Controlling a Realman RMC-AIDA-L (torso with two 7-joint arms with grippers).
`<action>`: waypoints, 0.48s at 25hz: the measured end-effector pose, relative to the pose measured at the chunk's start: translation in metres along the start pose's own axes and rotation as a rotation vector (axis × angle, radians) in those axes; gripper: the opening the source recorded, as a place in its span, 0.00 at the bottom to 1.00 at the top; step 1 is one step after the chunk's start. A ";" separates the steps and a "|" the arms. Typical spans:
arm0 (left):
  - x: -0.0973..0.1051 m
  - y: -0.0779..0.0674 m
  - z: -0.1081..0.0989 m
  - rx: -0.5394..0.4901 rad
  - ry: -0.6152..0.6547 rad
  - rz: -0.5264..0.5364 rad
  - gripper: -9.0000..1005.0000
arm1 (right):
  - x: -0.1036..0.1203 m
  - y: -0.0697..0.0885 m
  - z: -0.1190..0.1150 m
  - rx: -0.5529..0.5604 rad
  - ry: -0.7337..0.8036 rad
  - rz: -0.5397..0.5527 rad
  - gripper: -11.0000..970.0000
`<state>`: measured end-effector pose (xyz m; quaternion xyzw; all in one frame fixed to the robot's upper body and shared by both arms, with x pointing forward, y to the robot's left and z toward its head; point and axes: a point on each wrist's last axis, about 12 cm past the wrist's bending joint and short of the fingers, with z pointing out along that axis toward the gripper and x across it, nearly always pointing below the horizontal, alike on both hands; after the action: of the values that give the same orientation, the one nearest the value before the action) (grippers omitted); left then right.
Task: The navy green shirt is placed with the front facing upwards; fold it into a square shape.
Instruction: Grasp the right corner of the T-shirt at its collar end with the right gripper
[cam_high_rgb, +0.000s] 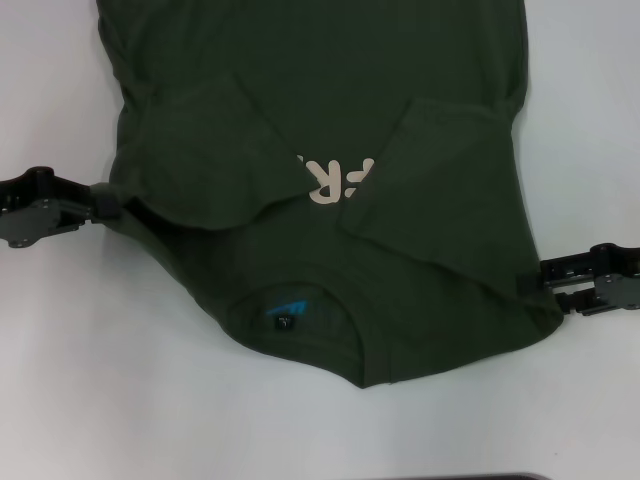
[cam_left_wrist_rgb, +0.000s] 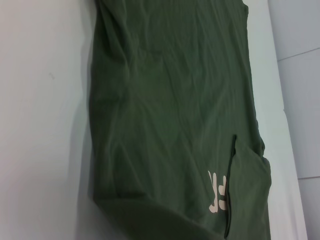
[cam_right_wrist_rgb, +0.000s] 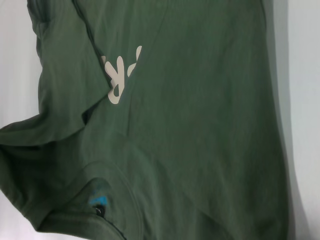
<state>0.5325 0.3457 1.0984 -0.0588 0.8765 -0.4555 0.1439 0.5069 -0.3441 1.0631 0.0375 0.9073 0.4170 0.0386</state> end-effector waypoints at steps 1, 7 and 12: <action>0.000 0.000 0.000 0.000 0.000 0.000 0.05 | 0.000 0.000 0.000 -0.002 -0.001 -0.001 0.83; 0.000 0.000 0.000 0.000 0.000 0.000 0.05 | 0.000 0.001 0.000 -0.010 -0.004 -0.005 0.83; 0.000 0.000 0.000 0.000 0.000 0.000 0.05 | 0.000 0.002 0.000 -0.017 -0.006 -0.007 0.83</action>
<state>0.5325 0.3455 1.0983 -0.0587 0.8765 -0.4557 0.1438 0.5070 -0.3429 1.0641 0.0352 0.9036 0.4247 0.0432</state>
